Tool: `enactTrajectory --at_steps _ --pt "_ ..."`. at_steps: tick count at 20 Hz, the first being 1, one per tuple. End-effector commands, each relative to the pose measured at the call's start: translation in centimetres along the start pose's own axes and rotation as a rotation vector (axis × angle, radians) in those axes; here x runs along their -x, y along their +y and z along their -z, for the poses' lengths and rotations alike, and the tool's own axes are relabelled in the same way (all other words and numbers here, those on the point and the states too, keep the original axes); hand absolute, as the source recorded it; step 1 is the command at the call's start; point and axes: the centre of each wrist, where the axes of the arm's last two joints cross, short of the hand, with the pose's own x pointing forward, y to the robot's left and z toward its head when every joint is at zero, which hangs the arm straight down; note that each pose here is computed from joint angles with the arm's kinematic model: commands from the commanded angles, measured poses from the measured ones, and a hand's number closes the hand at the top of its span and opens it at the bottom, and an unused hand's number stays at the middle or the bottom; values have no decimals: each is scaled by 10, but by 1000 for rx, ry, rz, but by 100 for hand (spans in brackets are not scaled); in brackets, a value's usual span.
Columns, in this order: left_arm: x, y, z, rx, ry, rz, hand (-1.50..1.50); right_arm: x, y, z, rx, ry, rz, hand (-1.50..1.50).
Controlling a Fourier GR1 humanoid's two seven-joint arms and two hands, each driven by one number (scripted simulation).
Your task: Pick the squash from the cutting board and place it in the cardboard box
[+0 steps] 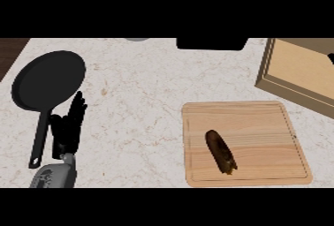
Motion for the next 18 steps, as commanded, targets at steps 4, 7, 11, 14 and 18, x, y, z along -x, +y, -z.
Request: enactTrajectory --at_steps 4,7,11,14,18 --pt "-7 13 4 18 -3 8 0 34 22 7 -63 154 79 -150" --pt "-3 -11 6 32 -1 -11 0 27 36 13 -82 119 218 -150" --pt "-2 1 -5 20 -16 -20 0 51 46 -2 -44 84 331 -150" --pt "-18 -7 4 28 -33 -6 0 45 46 2 18 -18 490 -150" --pt "8 5 -7 7 -9 -8 0 55 28 2 41 -38 735 -150"
